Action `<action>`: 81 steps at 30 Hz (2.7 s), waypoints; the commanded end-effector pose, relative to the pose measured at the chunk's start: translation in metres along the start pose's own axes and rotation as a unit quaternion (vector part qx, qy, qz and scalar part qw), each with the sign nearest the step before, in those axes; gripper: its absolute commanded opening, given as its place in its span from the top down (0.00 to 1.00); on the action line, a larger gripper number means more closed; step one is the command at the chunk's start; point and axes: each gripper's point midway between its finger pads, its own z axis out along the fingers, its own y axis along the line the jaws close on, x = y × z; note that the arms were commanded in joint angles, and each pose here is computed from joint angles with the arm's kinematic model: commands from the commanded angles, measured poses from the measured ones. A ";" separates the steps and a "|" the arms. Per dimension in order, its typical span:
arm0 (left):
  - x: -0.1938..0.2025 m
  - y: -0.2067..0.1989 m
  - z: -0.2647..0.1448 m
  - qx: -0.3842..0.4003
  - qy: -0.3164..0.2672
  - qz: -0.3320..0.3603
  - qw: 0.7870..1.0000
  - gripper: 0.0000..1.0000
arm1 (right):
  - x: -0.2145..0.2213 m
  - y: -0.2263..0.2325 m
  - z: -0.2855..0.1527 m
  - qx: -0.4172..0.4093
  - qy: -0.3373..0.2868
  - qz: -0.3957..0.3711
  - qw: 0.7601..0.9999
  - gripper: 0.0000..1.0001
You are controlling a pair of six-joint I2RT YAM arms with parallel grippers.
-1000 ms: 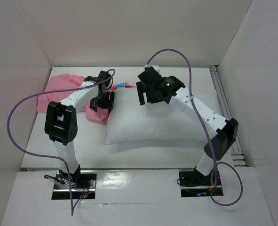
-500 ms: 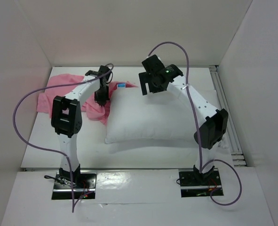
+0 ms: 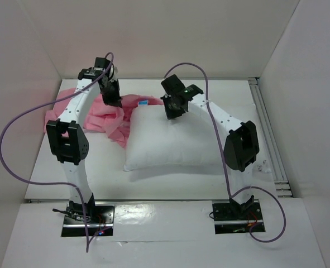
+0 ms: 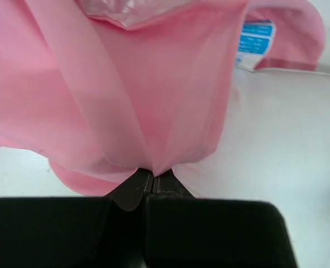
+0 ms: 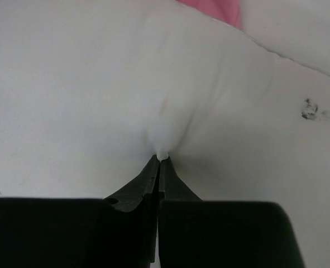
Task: Put the pillow into the pillowcase
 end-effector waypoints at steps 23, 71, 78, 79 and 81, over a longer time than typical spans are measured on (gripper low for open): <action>0.042 -0.054 -0.111 0.167 -0.017 0.062 0.984 1.00 | -0.109 0.037 -0.066 0.011 -0.175 0.033 0.984 1.00; 0.049 0.030 -0.063 0.043 -0.041 -0.062 0.996 0.24 | -0.022 0.148 0.001 -0.019 -0.188 -0.090 0.978 1.00; 0.049 0.079 -0.083 -0.047 -0.172 -0.146 0.973 0.04 | -0.026 0.147 -0.004 -0.045 -0.187 -0.085 0.978 1.00; 0.051 0.082 -0.082 -0.049 -0.182 -0.146 0.971 0.08 | -0.032 0.148 -0.010 -0.048 -0.195 -0.082 0.976 1.00; 0.069 0.097 -0.065 -0.071 -0.176 -0.167 0.968 0.14 | -0.032 0.147 -0.009 -0.055 -0.192 -0.081 0.977 1.00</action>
